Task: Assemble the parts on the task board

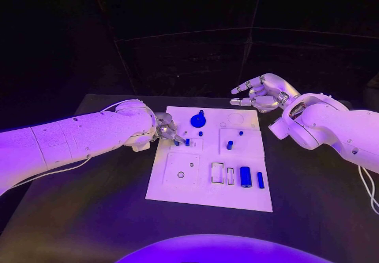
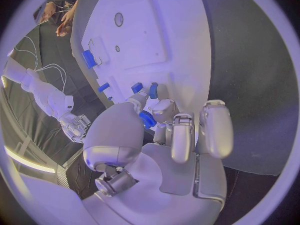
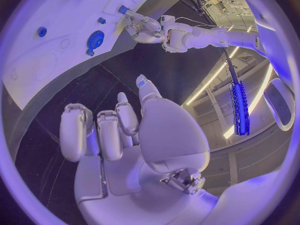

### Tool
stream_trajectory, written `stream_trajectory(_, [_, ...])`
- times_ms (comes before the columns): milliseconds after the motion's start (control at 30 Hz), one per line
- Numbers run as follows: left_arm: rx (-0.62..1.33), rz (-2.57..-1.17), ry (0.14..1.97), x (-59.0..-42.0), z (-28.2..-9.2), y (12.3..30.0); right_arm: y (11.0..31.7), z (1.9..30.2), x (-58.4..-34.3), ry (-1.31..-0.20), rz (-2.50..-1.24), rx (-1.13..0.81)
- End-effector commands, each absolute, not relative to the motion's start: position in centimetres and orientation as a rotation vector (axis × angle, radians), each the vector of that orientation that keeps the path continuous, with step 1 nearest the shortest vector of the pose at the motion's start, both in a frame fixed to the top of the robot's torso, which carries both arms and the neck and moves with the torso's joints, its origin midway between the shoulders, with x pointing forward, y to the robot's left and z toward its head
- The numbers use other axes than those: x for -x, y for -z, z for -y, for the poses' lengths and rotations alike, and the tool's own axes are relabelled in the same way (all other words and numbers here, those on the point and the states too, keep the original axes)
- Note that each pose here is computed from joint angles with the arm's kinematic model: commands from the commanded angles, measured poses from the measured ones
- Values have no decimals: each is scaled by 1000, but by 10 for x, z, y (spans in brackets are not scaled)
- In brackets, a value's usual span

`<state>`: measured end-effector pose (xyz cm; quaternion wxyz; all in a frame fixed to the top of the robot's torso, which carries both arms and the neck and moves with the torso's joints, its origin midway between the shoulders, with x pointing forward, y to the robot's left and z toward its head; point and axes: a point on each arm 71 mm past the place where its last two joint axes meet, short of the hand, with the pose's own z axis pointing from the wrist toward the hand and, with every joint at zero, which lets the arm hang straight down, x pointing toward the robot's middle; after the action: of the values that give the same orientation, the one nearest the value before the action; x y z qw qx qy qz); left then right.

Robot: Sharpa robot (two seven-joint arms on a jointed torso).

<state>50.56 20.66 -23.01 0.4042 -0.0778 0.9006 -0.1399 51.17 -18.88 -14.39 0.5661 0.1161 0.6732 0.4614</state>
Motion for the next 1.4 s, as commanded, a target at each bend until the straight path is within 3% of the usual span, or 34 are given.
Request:
stream_trajectory(33, [214, -2264, 359, -505, -206, 229, 143, 188, -512, -1093, -1584, -268])
stream_trajectory(900, [235, -2241, 367, -504, -211, 224, 144, 188, -512, -1089, -1589, -270])
stream_trajectory(1200, [445, -2088, 527, -512, -216, 212, 144, 188, -513, -1087, -1590, -272])
stream_trajectory(1400, [440, -2022, 642, -516, -213, 206, 144, 188, -513, -1085, -1590, -273])
